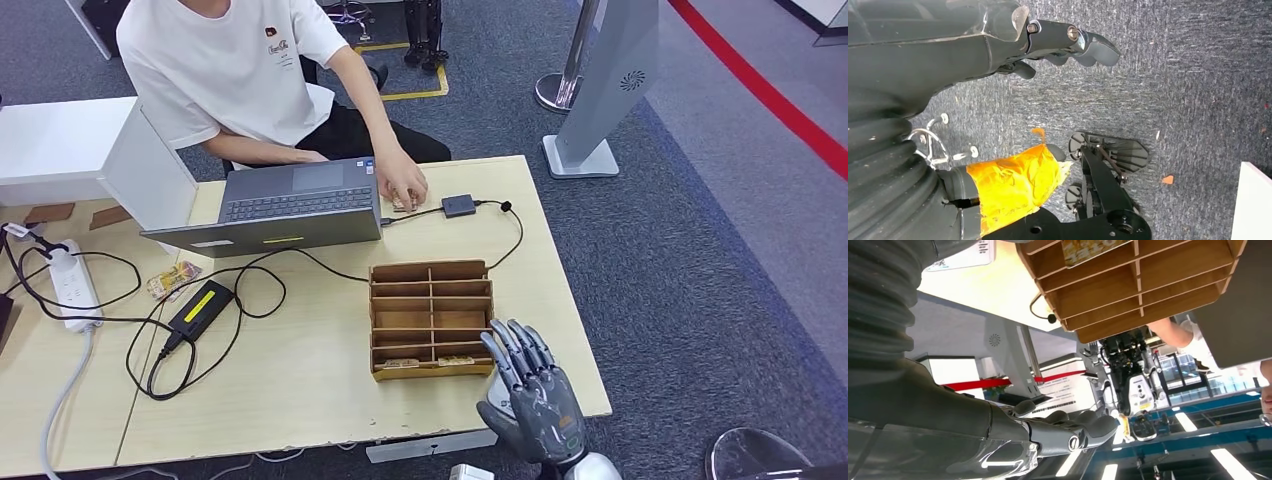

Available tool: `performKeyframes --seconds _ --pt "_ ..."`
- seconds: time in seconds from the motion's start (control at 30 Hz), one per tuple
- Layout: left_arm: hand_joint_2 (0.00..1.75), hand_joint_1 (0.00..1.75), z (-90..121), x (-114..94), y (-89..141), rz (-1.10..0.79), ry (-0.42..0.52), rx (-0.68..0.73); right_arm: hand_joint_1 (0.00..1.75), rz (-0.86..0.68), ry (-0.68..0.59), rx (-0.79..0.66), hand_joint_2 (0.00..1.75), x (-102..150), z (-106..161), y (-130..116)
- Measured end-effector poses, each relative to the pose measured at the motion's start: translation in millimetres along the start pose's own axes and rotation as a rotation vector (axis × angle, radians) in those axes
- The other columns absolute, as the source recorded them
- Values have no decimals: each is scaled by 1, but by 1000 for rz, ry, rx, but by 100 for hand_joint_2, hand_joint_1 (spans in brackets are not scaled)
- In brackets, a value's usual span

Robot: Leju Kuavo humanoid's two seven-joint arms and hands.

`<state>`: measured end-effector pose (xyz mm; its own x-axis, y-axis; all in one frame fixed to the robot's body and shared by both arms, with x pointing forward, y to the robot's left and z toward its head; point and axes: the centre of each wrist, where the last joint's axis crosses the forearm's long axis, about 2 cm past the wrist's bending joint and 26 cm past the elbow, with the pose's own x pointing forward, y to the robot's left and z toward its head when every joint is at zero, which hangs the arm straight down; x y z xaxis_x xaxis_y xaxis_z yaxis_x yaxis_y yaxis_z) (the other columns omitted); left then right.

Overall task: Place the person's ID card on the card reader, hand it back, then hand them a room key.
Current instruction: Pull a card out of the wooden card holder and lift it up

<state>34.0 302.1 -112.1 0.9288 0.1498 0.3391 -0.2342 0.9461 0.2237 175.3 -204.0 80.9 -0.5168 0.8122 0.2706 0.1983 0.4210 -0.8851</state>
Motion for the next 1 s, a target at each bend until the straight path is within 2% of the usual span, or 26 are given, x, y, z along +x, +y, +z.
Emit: performKeyframes --seconds 0.6,1.0 --pt "175 0 -1 7 -2 -27 -12 -15 0 23 -60 87 175 1 -10 25" --pt "175 0 -2 8 -2 -49 -19 -24 0 25 -44 101 175 -2 -26 40"
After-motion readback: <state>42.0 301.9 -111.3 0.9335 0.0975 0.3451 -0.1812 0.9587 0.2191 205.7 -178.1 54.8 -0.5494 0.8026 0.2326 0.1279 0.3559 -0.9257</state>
